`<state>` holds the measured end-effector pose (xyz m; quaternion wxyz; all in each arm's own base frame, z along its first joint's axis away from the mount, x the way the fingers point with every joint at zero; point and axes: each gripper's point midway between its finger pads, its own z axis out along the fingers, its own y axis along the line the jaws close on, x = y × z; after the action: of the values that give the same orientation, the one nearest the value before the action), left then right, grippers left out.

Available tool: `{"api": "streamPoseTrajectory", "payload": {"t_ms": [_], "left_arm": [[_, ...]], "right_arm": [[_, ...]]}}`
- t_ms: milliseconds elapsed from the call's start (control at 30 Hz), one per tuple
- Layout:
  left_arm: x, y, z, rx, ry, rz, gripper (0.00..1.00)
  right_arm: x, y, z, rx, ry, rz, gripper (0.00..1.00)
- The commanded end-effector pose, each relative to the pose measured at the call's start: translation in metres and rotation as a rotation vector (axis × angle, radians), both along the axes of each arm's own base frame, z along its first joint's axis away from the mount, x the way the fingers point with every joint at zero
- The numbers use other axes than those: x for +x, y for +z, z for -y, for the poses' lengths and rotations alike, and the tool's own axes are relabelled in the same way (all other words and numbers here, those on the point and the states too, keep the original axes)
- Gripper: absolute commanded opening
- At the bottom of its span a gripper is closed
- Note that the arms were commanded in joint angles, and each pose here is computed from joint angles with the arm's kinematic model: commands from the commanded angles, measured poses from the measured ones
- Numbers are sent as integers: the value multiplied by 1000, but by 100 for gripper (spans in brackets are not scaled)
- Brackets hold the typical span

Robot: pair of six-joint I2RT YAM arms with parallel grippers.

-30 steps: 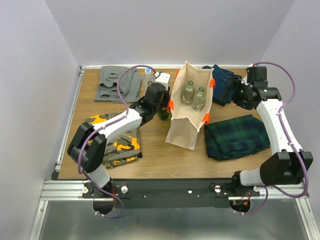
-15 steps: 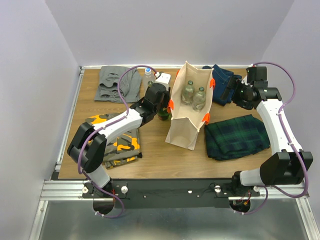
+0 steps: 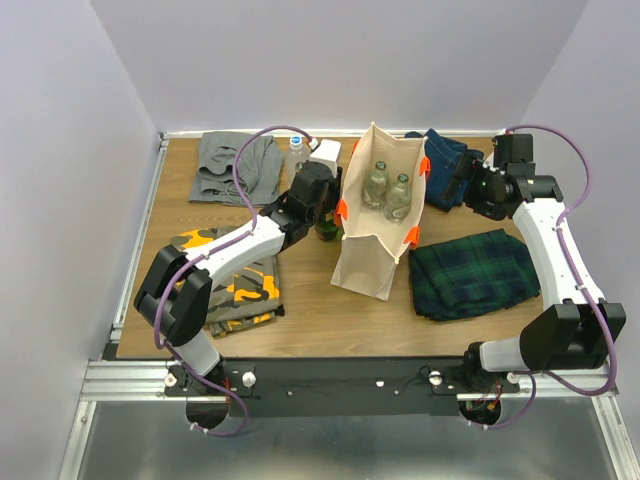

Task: Take the beverage out of the canvas bag
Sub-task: Place the drink at the center of the board.

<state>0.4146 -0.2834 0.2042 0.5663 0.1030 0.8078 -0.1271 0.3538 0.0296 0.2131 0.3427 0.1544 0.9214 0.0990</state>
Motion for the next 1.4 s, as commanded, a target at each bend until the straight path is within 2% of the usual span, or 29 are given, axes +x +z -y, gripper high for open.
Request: {"api": "streamPoseTrajectory", "payload": {"t_ms": [0,567,700,867,933,967,1167,1367], "left_arm": [[4,34,2,-55,22,67,48],[2,57,-6,-62,49,102,64],[0,67,-11,-58,59,117,75],[-5,85,-23,-59,86,147,84],[-8,94,-26,-61,89,163,90],[-8,96,-27,-59,88,167,99],[-12,118,-28,-58,69,186,99],[-19,138,-14,-51,-31,179,99]], "right_arm": [[-6,3,6,-21,-19,5,100],[-5,-1,5,-21,-13,-2,100],[-5,-1,5,-20,-12,1,100],[-4,0,4,-21,-6,1,100],[-2,2,3,-18,-3,6,100],[-2,2,4,-17,-3,8,100],[0,2,-1,-2,9,11,100],[-1,3,-1,0,12,17,100]]}}
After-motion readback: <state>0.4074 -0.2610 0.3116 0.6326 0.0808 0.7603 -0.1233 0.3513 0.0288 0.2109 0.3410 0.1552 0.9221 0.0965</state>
